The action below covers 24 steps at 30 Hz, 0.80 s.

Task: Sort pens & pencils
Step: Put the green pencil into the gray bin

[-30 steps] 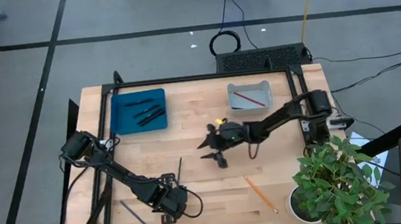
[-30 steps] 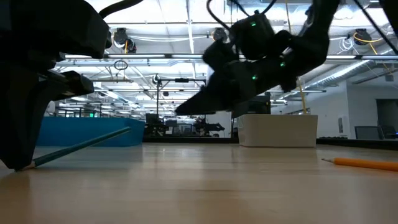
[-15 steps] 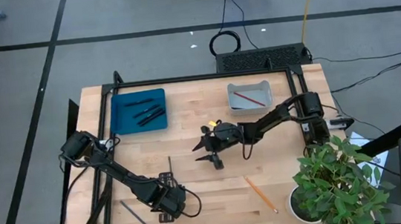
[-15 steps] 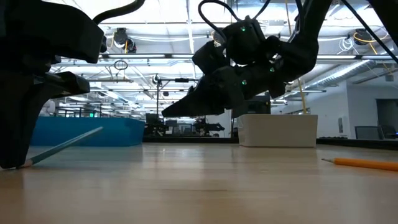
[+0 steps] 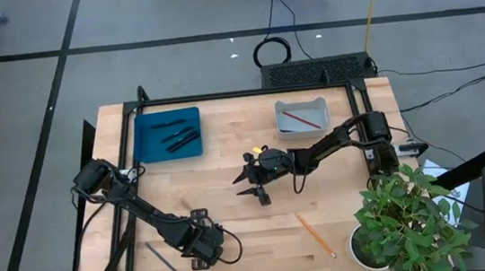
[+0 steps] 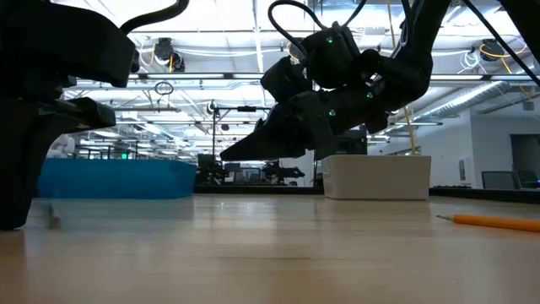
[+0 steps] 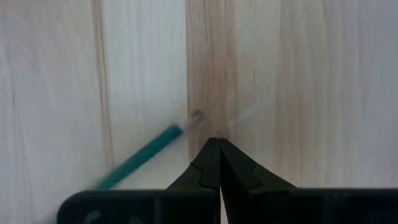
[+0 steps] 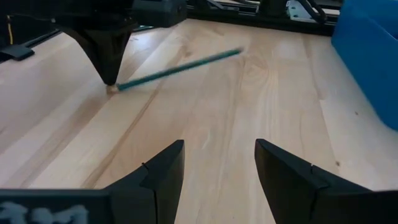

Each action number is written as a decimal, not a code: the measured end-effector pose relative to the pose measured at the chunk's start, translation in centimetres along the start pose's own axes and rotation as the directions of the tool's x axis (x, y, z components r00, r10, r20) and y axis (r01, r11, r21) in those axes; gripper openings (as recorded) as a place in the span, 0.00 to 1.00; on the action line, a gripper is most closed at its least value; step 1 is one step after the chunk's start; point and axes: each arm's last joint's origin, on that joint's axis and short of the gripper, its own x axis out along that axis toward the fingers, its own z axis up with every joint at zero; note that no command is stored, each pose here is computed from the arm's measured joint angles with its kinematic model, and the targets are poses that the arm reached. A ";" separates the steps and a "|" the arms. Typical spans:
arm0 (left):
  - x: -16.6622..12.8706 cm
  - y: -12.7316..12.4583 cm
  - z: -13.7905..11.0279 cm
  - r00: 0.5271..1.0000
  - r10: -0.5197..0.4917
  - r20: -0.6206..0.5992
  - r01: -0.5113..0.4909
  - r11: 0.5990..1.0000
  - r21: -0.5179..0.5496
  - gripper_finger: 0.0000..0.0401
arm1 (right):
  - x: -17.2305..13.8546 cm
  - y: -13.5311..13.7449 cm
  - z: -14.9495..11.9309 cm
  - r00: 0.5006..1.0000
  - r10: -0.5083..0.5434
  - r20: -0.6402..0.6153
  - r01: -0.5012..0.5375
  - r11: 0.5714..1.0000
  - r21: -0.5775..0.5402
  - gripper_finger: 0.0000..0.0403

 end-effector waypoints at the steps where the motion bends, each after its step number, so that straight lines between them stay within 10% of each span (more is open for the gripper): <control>1: 0.0 0.0 0.0 1.000 0.000 -0.001 0.000 1.000 -0.005 0.00 | 0.0 0.0 0.0 1.000 0.000 0.000 0.000 1.000 0.000 0.46; 24: -2.2 0.1 0.3 0.995 -0.086 0.057 0.081 0.993 0.087 0.00 | 0.0 0.0 0.0 1.000 0.001 -0.001 -0.001 1.000 0.001 0.46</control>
